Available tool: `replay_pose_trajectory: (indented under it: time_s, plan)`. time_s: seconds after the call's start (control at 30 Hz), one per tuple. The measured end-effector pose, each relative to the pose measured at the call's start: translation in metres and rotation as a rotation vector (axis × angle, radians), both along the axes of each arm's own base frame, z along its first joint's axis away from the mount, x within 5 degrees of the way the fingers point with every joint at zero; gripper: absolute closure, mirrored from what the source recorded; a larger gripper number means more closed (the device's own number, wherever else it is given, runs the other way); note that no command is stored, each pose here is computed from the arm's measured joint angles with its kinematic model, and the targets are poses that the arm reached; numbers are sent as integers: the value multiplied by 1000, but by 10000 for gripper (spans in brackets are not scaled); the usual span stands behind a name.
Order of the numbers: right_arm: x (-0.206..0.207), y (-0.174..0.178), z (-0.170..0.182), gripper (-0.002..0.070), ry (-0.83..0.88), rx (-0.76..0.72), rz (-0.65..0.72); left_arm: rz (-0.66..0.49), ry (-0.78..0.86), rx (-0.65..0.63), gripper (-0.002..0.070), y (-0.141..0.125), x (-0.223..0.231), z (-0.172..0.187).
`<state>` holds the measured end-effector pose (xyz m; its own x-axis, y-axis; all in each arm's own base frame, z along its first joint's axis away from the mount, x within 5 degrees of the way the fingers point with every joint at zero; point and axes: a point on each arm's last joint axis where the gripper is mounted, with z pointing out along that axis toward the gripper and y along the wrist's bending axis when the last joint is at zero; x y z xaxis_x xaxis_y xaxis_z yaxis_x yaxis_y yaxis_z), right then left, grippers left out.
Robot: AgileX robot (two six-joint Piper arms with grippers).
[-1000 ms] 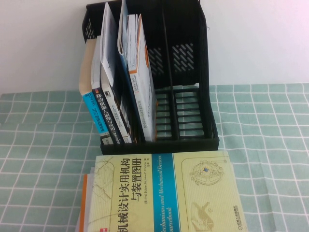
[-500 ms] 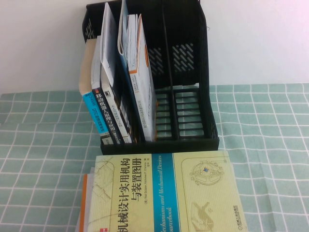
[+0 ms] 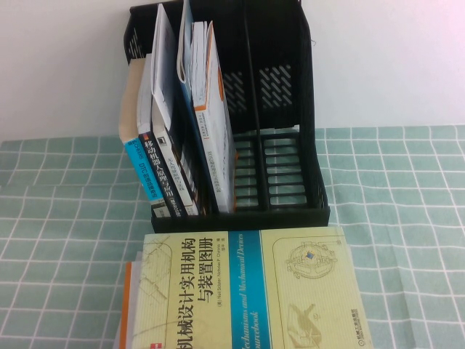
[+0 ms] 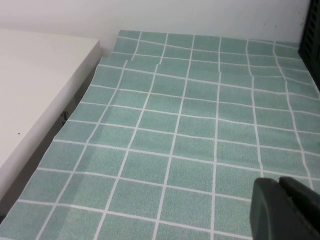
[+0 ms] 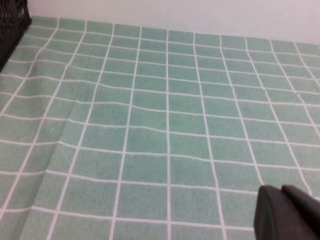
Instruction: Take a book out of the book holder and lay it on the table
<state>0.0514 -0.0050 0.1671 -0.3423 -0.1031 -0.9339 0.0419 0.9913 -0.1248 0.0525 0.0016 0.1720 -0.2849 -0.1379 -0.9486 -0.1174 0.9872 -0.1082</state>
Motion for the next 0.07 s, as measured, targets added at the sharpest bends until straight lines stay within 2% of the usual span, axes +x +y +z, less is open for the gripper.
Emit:
replay_pose_trajectory:
  time_s: [0.07]
  plan:
    - [0, 0, 0, 678, 0, 0, 0, 0, 0, 0, 678, 0, 0, 0]
